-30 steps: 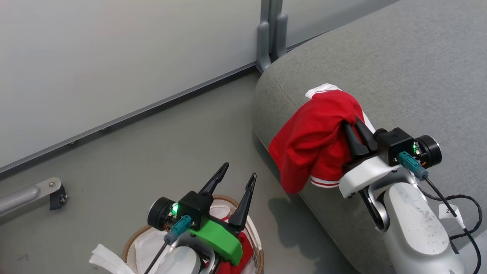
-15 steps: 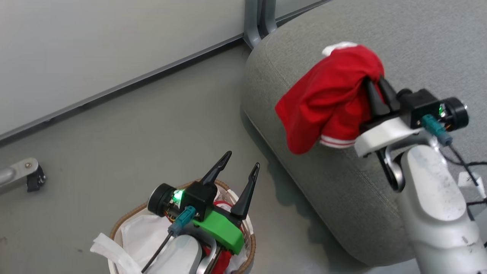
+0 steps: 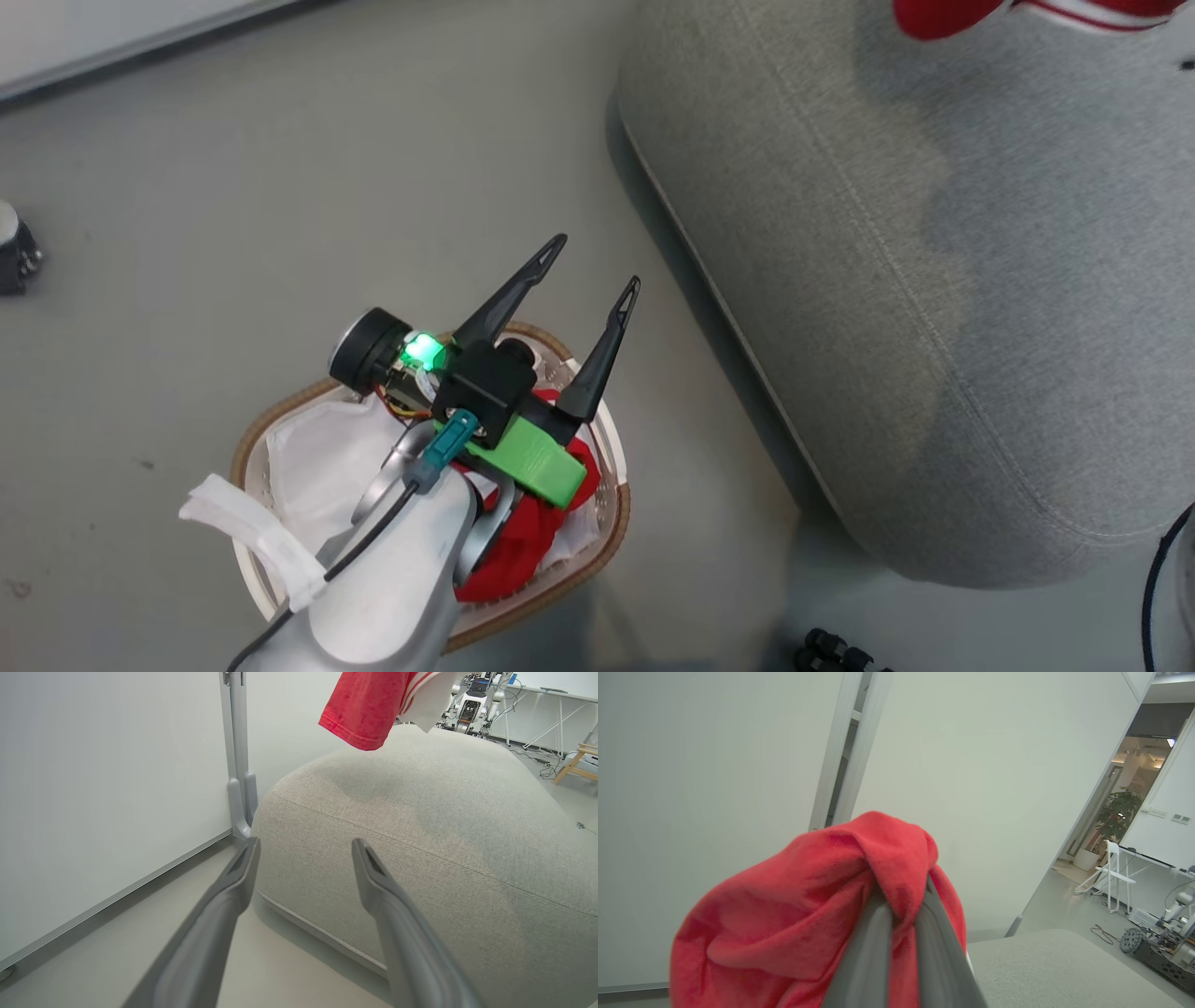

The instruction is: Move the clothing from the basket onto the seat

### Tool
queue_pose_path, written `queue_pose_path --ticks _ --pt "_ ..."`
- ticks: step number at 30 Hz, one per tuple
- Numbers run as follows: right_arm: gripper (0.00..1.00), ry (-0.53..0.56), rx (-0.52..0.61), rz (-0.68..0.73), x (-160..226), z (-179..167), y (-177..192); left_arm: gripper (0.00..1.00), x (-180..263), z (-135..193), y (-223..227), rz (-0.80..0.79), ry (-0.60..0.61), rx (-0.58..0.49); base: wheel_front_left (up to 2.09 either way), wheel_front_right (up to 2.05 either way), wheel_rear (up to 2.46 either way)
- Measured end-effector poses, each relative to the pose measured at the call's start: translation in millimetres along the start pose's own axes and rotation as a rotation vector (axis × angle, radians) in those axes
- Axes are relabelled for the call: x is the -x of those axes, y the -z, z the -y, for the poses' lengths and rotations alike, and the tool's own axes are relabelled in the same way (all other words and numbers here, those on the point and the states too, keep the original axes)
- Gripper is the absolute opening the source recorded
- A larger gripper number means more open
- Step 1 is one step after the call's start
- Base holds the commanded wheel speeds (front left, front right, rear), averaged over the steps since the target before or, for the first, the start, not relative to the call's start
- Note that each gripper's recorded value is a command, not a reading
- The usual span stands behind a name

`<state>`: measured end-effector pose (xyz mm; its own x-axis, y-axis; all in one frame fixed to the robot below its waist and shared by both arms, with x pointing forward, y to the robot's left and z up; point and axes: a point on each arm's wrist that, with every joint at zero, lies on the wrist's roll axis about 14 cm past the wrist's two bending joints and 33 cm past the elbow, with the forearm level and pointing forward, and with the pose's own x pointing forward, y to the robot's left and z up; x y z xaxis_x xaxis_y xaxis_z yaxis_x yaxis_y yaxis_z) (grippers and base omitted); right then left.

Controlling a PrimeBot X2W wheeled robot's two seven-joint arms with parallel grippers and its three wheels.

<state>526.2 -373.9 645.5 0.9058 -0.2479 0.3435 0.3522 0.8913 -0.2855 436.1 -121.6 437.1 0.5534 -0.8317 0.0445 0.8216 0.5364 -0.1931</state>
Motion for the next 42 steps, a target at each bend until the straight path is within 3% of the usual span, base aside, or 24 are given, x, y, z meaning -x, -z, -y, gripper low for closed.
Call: queue_pose_path --ticks 5,11,16,17,19,21,22,23,34,42 --pt "0.00 0.037 0.039 -0.099 -19 5 52 1.00 -4 -22 20 -0.007 -0.020 0.017 0.00 0.00 0.00" --pt "0.00 0.064 0.064 -0.266 -12 2 131 1.00 2 -42 53 -0.047 -0.057 0.062 0.00 0.00 0.00" --pt "0.03 0.005 0.065 -0.399 7 -32 191 1.00 14 -59 79 -0.094 -0.109 0.093 0.00 0.00 0.00" --pt "0.14 -0.003 0.058 -0.416 10 -38 199 1.00 16 -62 84 -0.104 -0.118 0.097 0.00 0.00 0.00" --pt "0.20 -0.017 0.051 -0.446 17 -47 213 1.00 20 -66 90 -0.117 -0.134 0.104 0.00 0.00 0.00" --pt "0.45 -0.026 0.043 -0.477 27 -54 224 1.00 24 -70 94 -0.126 -0.150 0.108 0.00 0.00 0.00" --pt "0.90 -0.028 0.038 -0.488 31 -56 228 1.00 25 -71 95 -0.129 -0.158 0.109 0.00 0.00 0.00" --pt "1.00 -0.029 0.035 -0.493 35 -58 229 1.00 26 -72 96 -0.132 -0.164 0.110 0.00 0.00 0.00" --pt "1.00 -0.050 0.044 -0.466 68 -49 204 1.00 28 -76 71 -0.100 -0.205 0.100 0.00 0.00 0.00" --pt "1.00 -0.071 0.059 -0.385 70 -39 161 1.00 38 -77 32 -0.047 -0.266 0.087 0.00 0.00 0.00"
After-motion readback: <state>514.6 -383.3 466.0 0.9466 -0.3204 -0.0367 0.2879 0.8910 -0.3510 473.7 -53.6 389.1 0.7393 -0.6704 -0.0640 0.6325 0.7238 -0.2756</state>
